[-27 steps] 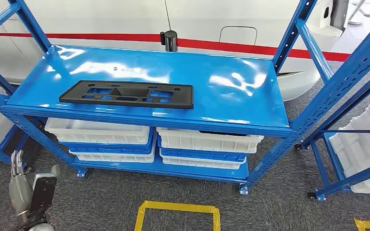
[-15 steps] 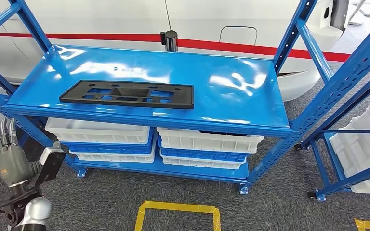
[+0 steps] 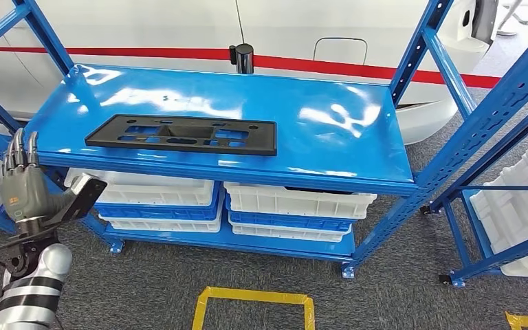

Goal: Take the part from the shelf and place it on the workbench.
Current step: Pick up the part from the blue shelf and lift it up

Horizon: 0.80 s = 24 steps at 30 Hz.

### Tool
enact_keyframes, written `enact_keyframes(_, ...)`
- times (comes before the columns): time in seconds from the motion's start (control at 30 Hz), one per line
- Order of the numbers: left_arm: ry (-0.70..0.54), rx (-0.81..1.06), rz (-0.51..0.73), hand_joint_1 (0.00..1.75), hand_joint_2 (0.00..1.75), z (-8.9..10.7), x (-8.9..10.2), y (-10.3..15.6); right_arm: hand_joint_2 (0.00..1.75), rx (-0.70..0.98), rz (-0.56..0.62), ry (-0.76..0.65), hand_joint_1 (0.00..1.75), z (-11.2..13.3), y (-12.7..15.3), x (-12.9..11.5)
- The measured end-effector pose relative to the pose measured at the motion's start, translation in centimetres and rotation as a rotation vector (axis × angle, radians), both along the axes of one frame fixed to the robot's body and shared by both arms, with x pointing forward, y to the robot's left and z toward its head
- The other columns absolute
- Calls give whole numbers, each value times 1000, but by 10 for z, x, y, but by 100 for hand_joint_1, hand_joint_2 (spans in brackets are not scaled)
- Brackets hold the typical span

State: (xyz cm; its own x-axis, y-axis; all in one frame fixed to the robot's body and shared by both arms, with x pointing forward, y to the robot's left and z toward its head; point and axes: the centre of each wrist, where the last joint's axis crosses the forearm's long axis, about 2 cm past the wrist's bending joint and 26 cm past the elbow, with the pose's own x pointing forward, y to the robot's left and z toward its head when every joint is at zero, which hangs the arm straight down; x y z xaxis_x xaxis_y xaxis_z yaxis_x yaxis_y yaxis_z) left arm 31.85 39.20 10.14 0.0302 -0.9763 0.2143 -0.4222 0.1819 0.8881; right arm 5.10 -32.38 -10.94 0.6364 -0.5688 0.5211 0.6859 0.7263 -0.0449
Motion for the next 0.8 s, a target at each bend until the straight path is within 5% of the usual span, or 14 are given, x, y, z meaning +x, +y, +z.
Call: enact_keyframes(0.8,59,135,-16,0,175,27,73,-14,0,14,51,-1,0,2,2,16)
